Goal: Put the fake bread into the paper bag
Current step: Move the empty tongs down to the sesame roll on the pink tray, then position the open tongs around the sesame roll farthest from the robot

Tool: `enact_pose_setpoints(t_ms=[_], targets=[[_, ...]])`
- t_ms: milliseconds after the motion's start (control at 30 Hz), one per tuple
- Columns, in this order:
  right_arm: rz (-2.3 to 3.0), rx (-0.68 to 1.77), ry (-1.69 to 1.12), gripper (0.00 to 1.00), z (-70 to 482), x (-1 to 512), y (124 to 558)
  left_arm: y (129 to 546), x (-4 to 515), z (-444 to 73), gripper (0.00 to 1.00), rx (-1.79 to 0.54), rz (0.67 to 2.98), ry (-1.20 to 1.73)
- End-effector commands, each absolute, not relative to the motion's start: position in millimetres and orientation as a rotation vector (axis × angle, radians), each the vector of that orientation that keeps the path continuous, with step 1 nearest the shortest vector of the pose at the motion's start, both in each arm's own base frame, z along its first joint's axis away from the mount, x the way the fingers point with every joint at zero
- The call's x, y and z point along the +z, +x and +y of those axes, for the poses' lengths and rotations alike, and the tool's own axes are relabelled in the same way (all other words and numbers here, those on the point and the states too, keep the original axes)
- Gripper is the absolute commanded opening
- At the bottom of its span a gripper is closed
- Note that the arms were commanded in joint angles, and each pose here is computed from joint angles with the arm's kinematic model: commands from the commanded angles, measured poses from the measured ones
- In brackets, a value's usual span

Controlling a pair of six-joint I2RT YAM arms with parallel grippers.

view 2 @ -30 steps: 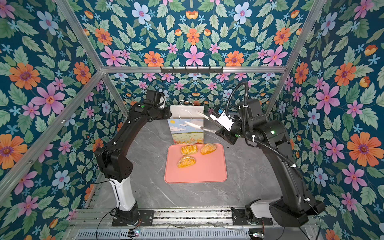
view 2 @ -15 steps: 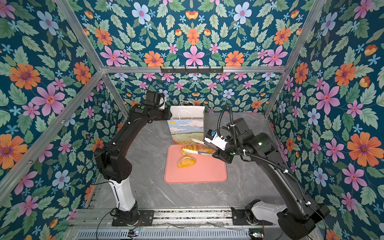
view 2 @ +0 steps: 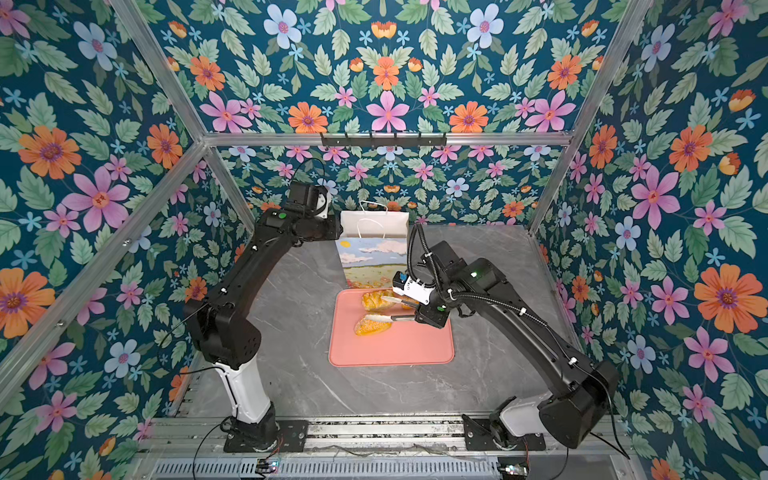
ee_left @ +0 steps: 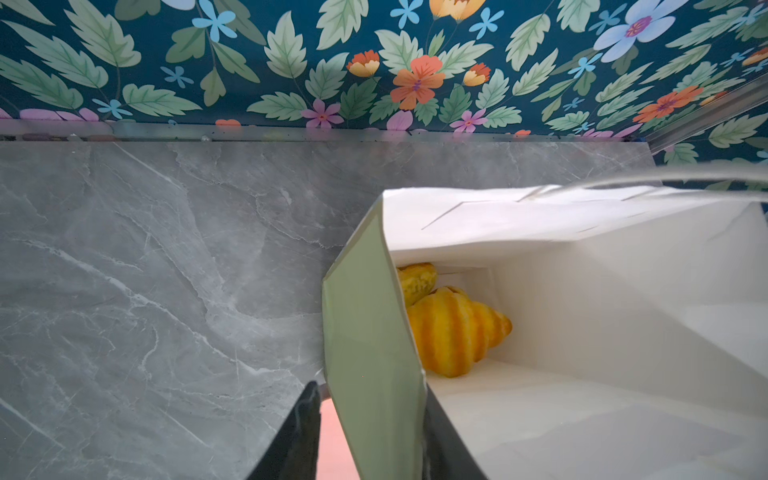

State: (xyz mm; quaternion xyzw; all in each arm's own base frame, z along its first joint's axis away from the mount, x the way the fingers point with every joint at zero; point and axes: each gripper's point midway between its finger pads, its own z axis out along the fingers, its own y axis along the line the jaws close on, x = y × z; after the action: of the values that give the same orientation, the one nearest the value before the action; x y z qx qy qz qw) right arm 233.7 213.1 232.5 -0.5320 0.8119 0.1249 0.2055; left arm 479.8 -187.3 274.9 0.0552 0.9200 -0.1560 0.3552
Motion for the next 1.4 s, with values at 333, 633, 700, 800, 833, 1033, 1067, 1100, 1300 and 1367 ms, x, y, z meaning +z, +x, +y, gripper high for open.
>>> enact_pose_setpoints(t_ms=[333, 633, 700, 800, 833, 1033, 1067, 1100, 1300, 1367], targets=[[2.334, 0.301, -1.573, 0.44, 219, 202, 248, 478, 282, -186, 0.39, -0.397, 2.374, 0.136], [2.316, 0.209, -1.640, 0.44, 216, 194, 260, 479, 280, -188, 0.38, -0.410, 2.378, 0.139], [2.301, 0.226, -1.658, 0.44, 218, 194, 258, 479, 278, -188, 0.38, -0.410, 2.380, 0.141], [2.280, 0.236, -1.668, 0.45, 222, 194, 261, 479, 278, -189, 0.38, -0.414, 2.378, 0.142], [2.278, 0.235, -1.674, 0.45, 222, 193, 261, 480, 277, -189, 0.38, -0.415, 2.379, 0.142], [2.263, 0.256, -1.706, 0.46, 228, 183, 265, 480, 272, -193, 0.38, -0.437, 2.386, 0.154], [2.263, 0.256, -1.708, 0.46, 228, 181, 265, 480, 272, -193, 0.38, -0.438, 2.386, 0.157], [2.264, 0.255, -1.708, 0.46, 229, 179, 267, 479, 271, -193, 0.38, -0.437, 2.388, 0.156], [2.284, 0.215, -1.712, 0.46, 227, 170, 273, 478, 273, -192, 0.38, -0.439, 2.386, 0.158], [2.292, 0.208, -1.714, 0.47, 226, 168, 273, 477, 273, -192, 0.38, -0.439, 2.387, 0.158]])
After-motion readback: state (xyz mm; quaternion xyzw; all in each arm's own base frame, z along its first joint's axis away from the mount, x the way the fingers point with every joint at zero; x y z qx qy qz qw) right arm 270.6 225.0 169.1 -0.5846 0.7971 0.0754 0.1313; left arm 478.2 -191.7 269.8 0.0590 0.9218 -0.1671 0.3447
